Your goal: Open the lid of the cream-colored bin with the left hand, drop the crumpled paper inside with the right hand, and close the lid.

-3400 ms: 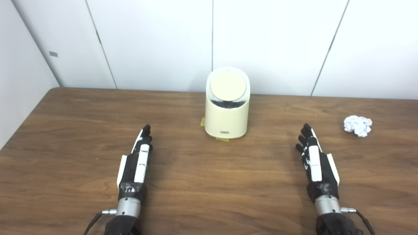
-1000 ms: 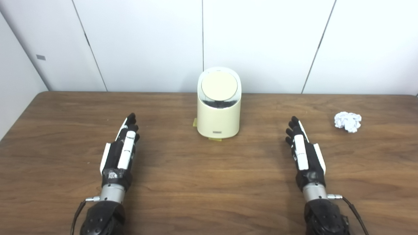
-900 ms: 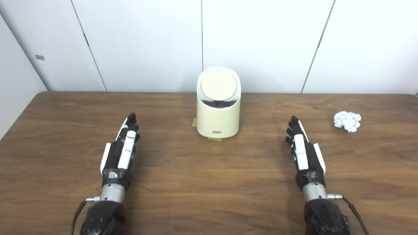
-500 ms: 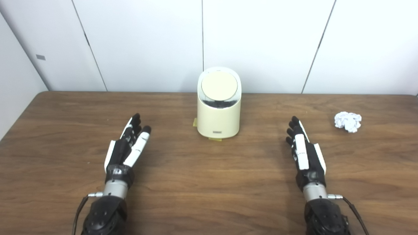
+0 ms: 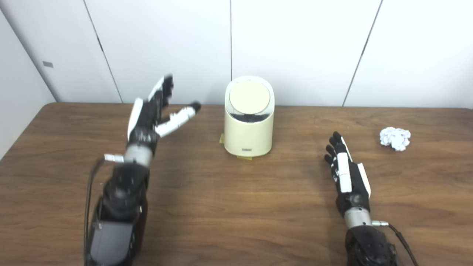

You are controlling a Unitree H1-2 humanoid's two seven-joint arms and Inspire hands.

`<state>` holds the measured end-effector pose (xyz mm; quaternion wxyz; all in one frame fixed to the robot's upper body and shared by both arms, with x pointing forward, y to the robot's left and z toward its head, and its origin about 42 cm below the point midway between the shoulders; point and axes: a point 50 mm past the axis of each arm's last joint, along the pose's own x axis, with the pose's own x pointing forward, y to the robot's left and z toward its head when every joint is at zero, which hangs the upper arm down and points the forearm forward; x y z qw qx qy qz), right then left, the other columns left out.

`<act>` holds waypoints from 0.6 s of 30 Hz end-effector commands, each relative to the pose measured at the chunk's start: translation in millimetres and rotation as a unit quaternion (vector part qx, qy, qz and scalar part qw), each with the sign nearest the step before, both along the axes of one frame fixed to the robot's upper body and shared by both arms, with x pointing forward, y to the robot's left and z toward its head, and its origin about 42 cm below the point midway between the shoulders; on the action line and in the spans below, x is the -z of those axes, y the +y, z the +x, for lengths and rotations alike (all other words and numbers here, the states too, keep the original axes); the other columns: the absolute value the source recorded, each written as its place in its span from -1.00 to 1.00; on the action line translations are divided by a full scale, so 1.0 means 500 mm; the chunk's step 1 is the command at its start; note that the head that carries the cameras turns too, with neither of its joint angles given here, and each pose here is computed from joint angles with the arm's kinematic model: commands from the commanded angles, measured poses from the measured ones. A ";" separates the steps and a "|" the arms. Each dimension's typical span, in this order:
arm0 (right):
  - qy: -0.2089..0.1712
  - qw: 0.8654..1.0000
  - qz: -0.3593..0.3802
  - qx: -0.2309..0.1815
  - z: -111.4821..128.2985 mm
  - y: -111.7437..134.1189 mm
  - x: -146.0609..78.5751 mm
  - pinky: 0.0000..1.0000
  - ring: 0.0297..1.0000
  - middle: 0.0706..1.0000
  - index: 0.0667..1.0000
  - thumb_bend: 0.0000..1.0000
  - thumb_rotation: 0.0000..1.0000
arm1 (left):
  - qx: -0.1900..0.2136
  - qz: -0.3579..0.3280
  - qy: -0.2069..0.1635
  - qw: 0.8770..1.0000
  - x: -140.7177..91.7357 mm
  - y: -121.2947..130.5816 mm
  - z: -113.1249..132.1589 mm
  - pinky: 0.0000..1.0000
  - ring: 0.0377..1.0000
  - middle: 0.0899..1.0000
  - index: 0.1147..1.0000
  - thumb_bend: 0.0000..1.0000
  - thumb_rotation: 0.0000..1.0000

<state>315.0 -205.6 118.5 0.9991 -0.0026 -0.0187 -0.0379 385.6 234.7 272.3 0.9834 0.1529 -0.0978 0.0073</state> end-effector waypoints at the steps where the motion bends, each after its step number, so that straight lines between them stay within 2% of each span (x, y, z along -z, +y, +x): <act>1: -0.019 1.000 -0.001 -0.004 0.016 0.006 -0.018 0.91 0.89 0.93 0.93 0.14 1.00 | 0.014 0.027 -0.037 0.999 -0.062 -0.019 0.023 0.88 0.91 0.90 0.97 0.74 -0.43; 4: -0.016 1.000 0.001 -0.002 0.014 0.010 -0.016 0.90 0.89 0.93 0.92 0.16 1.00 | 0.023 0.052 -0.039 0.998 -0.082 -0.036 0.050 0.84 0.88 0.89 0.96 0.77 -0.42; 7: -0.016 1.000 -0.002 -0.002 0.012 0.013 -0.017 0.91 0.89 0.93 0.93 0.13 1.00 | 0.038 0.064 -0.035 0.997 -0.098 -0.053 0.074 0.78 0.88 0.89 0.96 0.76 -0.50; 11: -0.018 1.000 0.000 0.000 0.010 0.014 -0.015 0.92 0.89 0.93 0.93 0.13 1.00 | 0.062 0.092 -0.031 0.993 -0.117 -0.075 0.097 0.82 0.91 0.92 0.98 0.77 -0.53; 15: -0.017 1.000 0.002 0.000 0.007 0.014 -0.013 0.98 0.90 0.93 0.93 0.16 1.00 | 0.073 0.147 -0.026 0.986 -0.137 -0.095 0.119 0.79 0.90 0.92 0.99 0.81 -0.46; 18: -0.015 1.000 0.001 0.001 0.007 0.017 -0.014 0.98 0.90 0.93 0.93 0.15 1.00 | 0.079 0.190 -0.020 0.978 -0.153 -0.113 0.137 0.74 0.89 0.93 0.98 0.85 -0.52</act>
